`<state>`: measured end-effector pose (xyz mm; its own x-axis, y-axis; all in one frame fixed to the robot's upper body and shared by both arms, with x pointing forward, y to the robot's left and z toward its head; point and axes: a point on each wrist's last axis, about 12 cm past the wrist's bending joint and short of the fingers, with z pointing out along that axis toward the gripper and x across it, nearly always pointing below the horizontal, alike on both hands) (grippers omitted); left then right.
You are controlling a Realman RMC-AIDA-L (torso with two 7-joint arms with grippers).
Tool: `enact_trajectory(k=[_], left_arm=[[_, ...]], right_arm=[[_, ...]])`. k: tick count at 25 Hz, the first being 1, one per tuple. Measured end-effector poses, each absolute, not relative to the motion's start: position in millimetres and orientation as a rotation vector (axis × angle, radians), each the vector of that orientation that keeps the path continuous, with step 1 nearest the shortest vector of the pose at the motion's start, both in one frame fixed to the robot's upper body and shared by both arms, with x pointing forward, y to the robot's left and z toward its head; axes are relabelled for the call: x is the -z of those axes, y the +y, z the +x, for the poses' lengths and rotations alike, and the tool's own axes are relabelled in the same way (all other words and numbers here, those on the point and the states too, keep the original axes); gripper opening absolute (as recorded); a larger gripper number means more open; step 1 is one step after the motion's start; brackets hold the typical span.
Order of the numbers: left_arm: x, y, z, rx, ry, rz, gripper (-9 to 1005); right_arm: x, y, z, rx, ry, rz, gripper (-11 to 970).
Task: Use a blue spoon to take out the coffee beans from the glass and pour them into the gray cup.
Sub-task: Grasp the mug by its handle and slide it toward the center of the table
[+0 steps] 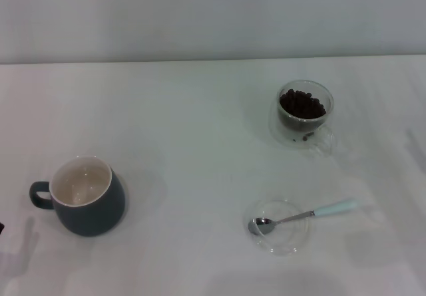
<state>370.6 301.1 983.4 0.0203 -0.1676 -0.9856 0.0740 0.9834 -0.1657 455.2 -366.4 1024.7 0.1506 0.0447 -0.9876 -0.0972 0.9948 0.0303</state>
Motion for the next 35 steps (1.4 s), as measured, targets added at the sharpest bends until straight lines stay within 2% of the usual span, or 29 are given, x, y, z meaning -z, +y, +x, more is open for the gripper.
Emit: enact_trajectory(k=[24, 35], left_arm=[[-987, 300, 386, 0.288, 1.517, -0.129, 878], [-986, 307, 379, 0.255, 1.522, -0.125, 879]], right_arm=[[-1032, -361, 470, -0.189, 1.392, -0.009, 873], [-1034, -360, 474, -0.193, 1.383, -0.015, 872]])
